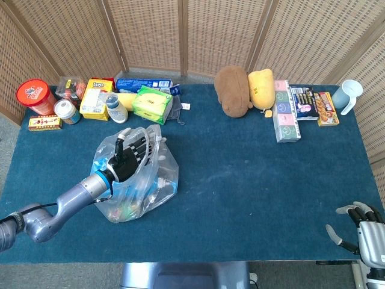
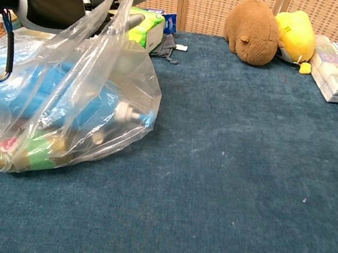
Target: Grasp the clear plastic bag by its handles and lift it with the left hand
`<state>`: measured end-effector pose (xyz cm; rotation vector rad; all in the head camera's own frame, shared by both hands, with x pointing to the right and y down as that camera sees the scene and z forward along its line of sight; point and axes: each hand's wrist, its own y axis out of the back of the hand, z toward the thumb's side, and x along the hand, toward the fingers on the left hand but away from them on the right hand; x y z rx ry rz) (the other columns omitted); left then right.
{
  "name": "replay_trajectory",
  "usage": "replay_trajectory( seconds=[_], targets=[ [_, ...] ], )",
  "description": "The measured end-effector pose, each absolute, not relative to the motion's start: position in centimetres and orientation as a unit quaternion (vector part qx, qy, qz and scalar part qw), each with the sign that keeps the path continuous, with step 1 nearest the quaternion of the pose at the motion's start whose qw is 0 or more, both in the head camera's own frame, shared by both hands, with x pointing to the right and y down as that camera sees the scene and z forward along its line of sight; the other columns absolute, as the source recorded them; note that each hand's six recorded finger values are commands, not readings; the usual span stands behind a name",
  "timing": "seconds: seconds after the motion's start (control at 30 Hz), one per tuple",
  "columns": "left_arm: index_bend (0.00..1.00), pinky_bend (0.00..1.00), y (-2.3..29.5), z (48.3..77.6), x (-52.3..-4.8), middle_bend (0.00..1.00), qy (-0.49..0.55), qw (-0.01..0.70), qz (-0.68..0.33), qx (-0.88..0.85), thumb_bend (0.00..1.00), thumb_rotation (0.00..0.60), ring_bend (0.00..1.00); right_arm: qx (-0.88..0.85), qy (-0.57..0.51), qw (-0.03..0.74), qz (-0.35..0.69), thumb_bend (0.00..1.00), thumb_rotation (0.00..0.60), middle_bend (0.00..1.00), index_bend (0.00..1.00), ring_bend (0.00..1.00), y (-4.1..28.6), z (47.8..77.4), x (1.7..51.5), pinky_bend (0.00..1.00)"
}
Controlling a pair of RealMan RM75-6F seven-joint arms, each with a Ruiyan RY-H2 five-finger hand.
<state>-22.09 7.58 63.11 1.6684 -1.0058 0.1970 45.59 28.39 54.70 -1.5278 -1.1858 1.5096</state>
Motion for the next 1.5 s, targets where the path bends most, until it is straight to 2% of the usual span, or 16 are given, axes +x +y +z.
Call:
replay_trajectory(
  seconds=[0.43, 0.57, 0.7, 0.97, 1.1, 1.27, 1.5],
  targets=[
    [0.43, 0.68, 8.0, 60.7, -25.9, 0.54, -0.404, 0.609, 0.001, 0.683, 0.29, 0.0, 0.59, -0.59, -0.455, 0.339, 0.574, 0.33, 0.097, 0.38, 0.38, 0.24, 28.4, 54.7, 45.4, 0.18],
    [0.44, 0.77, 7.9, 59.9, -27.3, 0.61, -0.406, 0.617, -0.035, 0.674, 0.3, 0.0, 0.69, -0.593, -0.454, 0.341, 0.571, 0.33, 0.099, 0.38, 0.38, 0.24, 28.2, 54.7, 45.0, 0.18],
    [0.44, 0.85, 7.9, 58.8, -28.3, 0.62, -0.397, 0.629, -0.074, 0.664, 0.3, 0.0, 0.75, -0.595, -0.454, 0.343, 0.568, 0.33, 0.094, 0.38, 0.38, 0.24, 28.2, 54.6, 44.9, 0.18],
    [0.44, 0.92, 8.6, 57.5, -28.7, 0.67, -0.389, 0.634, -0.08, 0.664, 0.3, 0.0, 0.8, -0.597, -0.455, 0.344, 0.564, 0.33, 0.096, 0.38, 0.38, 0.24, 28.2, 54.5, 44.7, 0.18],
    [0.44, 0.92, 8.8, 56.7, -28.2, 0.67, -0.379, 0.619, -0.065, 0.685, 0.3, 0.0, 0.81, -0.598, -0.457, 0.344, 0.561, 0.33, 0.098, 0.38, 0.38, 0.24, 28.3, 54.4, 44.7, 0.18],
    [0.44, 0.74, 10.2, 57.9, -27.7, 0.67, -0.384, 0.612, 0.02, 0.691, 0.3, 0.0, 0.79, -0.598, -0.458, 0.342, 0.563, 0.33, 0.096, 0.38, 0.38, 0.24, 28.4, 54.4, 44.9, 0.18],
    [0.42, 0.83, 11.5, 58.4, -26.1, 0.65, -0.353, 0.601, 0.094, 0.711, 0.3, 0.0, 0.78, -0.601, -0.456, 0.344, 0.56, 0.33, 0.098, 0.38, 0.38, 0.24, 28.2, 54.4, 44.7, 0.18]
  ],
)
